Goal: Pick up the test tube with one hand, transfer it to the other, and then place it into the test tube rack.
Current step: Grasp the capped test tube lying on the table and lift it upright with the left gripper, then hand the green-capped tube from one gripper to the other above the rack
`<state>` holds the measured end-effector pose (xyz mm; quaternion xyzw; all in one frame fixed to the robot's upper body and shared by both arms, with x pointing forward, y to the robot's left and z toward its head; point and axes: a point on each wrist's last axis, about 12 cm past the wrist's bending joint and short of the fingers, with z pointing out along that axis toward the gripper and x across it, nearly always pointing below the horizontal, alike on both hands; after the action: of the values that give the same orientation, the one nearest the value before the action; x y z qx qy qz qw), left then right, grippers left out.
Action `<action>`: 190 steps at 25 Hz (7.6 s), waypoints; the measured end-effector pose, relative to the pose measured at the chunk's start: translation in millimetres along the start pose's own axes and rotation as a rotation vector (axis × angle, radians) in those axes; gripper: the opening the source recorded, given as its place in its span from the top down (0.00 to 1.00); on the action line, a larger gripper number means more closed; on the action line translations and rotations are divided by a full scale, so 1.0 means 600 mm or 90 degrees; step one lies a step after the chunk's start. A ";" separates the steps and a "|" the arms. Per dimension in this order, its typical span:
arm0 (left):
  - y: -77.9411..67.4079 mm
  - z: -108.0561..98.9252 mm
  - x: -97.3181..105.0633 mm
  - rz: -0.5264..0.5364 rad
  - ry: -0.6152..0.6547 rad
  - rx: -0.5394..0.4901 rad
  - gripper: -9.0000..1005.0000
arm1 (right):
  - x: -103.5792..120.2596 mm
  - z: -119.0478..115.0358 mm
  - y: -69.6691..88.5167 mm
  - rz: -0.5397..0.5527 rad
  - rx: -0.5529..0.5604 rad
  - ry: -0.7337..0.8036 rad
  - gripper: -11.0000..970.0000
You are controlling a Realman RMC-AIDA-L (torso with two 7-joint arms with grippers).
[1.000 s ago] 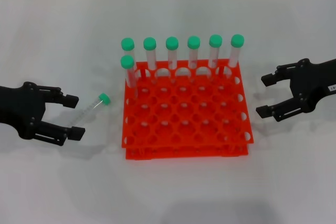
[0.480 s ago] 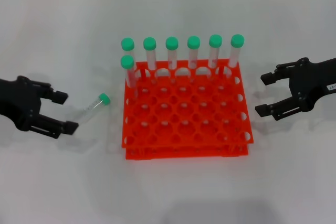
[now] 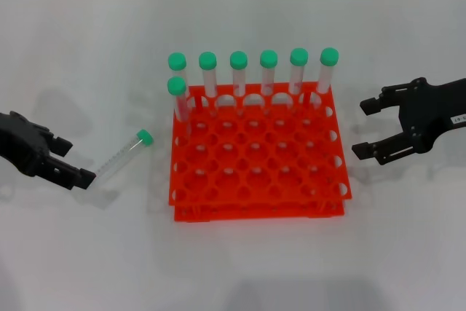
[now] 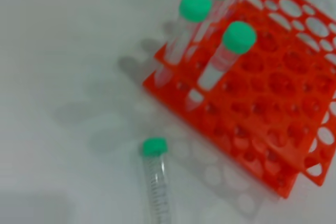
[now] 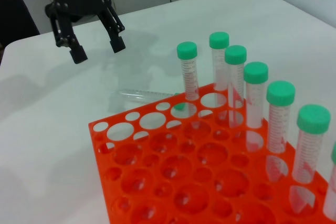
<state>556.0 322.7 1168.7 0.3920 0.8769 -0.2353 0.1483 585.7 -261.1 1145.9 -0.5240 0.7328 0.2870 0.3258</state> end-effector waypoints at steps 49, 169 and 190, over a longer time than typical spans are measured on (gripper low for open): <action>0.010 0.111 -0.048 -0.101 0.123 -0.104 0.42 | -0.001 0.012 0.003 -0.018 -0.004 0.000 0.10; -0.013 0.158 -0.108 0.281 -0.295 0.082 0.80 | -0.005 0.031 0.021 0.032 0.011 -0.166 0.10; -0.018 0.166 -0.120 0.298 -0.298 0.073 0.80 | 0.026 0.091 0.033 0.118 0.045 -0.443 0.10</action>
<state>602.0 219.5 1119.6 0.5258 0.6905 -0.3278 0.3732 572.8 -223.2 1101.4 -0.3146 0.6320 0.4507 0.5463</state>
